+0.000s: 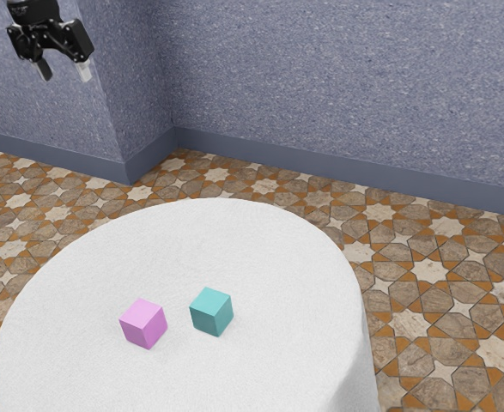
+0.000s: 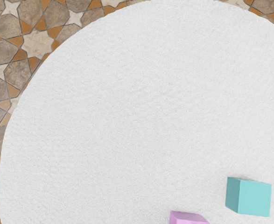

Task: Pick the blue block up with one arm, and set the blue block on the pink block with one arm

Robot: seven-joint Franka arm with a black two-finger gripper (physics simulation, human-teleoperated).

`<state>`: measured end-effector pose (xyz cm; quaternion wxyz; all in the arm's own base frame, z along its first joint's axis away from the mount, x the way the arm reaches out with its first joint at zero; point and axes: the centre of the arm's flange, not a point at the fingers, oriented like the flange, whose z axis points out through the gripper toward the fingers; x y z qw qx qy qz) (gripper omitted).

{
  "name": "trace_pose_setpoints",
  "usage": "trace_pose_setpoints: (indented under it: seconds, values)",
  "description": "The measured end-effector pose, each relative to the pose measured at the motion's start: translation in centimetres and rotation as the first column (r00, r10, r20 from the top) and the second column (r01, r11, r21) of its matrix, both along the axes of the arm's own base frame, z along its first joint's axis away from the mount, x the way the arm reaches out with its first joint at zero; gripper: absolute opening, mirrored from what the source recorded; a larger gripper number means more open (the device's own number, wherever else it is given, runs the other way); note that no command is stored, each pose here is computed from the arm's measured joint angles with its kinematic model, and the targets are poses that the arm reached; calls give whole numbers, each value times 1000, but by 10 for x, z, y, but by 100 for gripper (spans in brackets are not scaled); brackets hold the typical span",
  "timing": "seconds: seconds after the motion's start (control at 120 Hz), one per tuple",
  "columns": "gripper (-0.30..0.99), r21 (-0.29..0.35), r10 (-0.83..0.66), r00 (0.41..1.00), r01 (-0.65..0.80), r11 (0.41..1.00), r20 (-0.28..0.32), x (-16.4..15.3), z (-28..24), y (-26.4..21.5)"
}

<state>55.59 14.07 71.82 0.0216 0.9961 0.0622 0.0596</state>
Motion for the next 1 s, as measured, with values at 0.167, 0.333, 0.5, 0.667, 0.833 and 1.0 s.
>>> trace_pose_setpoints:
  seconds: [0.167, 0.333, 0.5, 0.667, 0.833, 1.0]
  values:
    - [67, 5, -10, 1000, 10, 1000, 0, 0, 4, -5]
    - [67, 34, -27, 990, 22, 999, 141, -31, 78, -16]
    - [67, 83, -334, 923, 324, 942, 189, -21, 96, -198]
    - [67, 86, -338, 935, 330, 940, 102, 47, 16, -226]
    - [67, 76, -316, 948, 318, 945, -42, 103, -100, -235]
    - [67, 50, -288, 948, 296, 954, -134, 139, -204, -234]
